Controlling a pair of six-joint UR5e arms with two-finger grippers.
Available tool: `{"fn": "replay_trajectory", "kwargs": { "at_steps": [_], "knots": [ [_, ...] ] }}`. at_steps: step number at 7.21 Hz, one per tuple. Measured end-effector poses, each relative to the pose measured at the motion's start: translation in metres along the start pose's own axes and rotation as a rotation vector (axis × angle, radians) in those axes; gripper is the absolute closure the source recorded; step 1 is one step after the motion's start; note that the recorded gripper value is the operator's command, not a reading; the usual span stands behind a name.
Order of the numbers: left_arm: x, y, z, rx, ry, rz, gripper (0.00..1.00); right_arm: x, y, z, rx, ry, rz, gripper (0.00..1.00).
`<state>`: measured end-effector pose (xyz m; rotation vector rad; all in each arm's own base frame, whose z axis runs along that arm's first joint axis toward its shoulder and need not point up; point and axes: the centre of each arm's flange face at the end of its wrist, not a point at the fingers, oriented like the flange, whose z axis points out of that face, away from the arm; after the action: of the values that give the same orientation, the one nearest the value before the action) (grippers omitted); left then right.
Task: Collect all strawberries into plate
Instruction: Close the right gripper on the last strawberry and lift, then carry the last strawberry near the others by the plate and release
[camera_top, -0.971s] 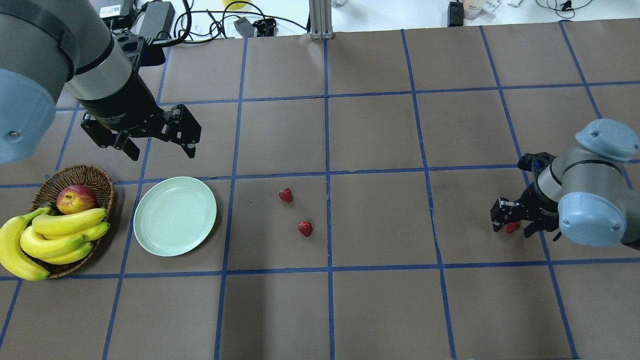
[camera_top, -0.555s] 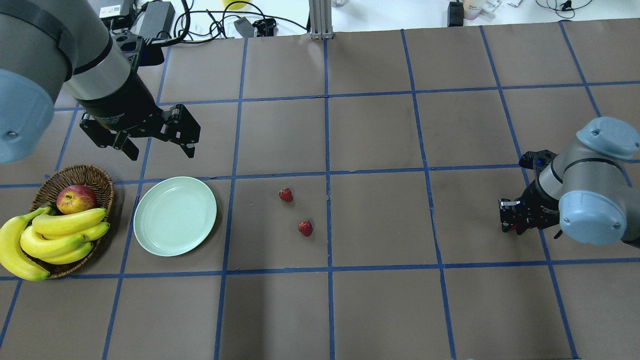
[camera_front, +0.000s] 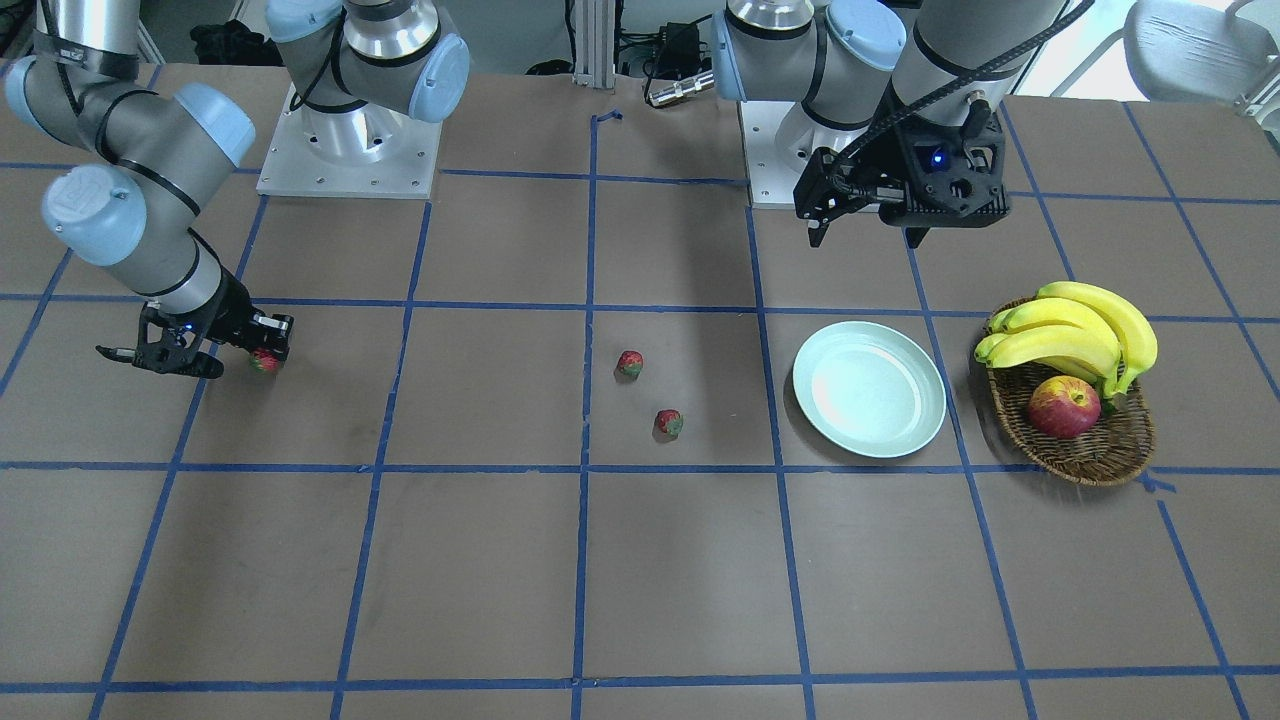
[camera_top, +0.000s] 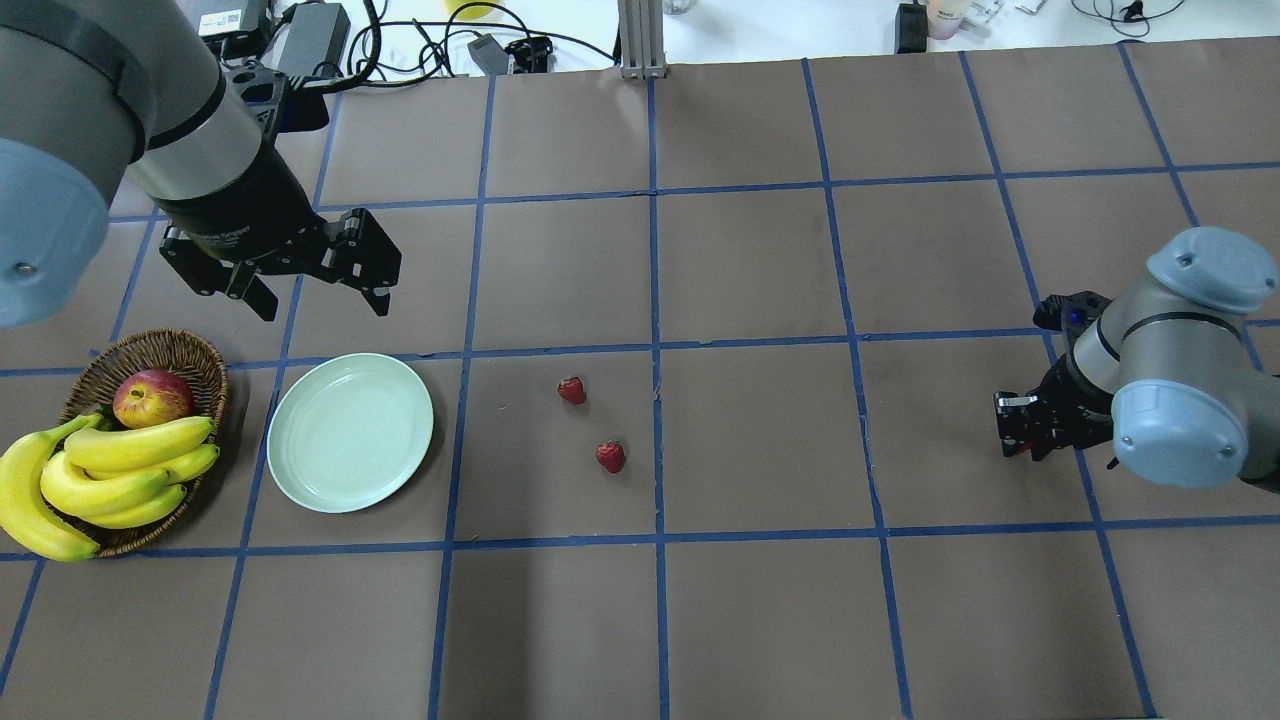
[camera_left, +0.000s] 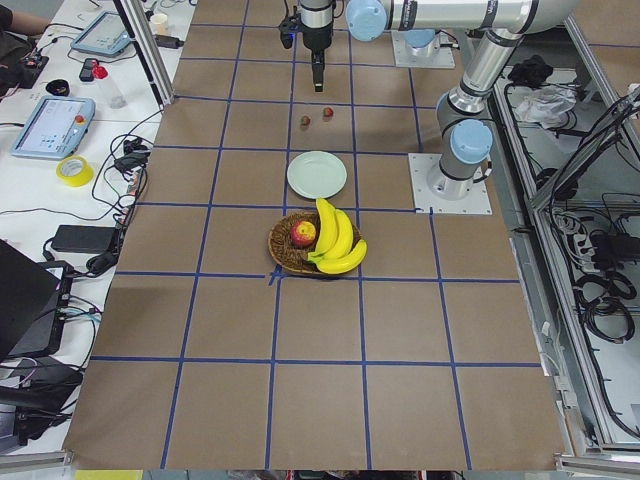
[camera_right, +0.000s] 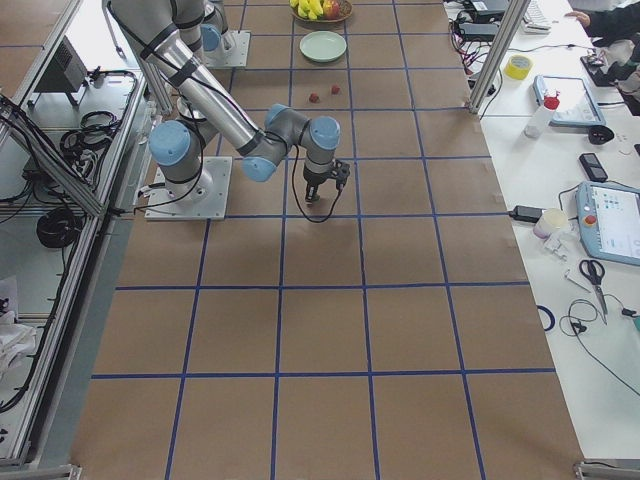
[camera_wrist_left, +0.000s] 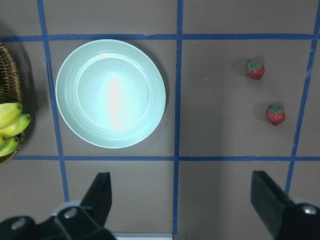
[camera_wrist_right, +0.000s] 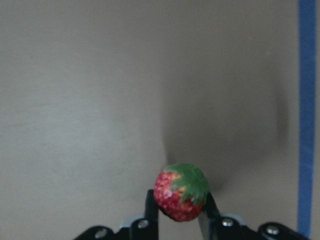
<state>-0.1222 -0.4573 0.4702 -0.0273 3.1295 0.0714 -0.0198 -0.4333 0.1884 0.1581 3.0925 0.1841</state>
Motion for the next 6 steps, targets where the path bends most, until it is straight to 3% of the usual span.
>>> {"fn": "replay_trajectory", "kwargs": {
  "at_steps": [3, 4, 6],
  "knots": [
    [0.0, 0.0, 0.001, -0.001, 0.001, 0.0, 0.0, -0.189, 0.01, -0.027, 0.043, 0.046, -0.292, 0.96],
    [0.0, 0.0, 0.0, -0.001, 0.001, 0.0, 0.0, -0.257, 0.025, -0.028, 0.055, 0.045, -0.342, 0.96],
    [0.0, 0.0, 0.0, 0.0, 0.001, 0.0, 0.0, -0.364, 0.05, -0.027, 0.067, -0.024, -0.284, 0.96]
  ]
}}
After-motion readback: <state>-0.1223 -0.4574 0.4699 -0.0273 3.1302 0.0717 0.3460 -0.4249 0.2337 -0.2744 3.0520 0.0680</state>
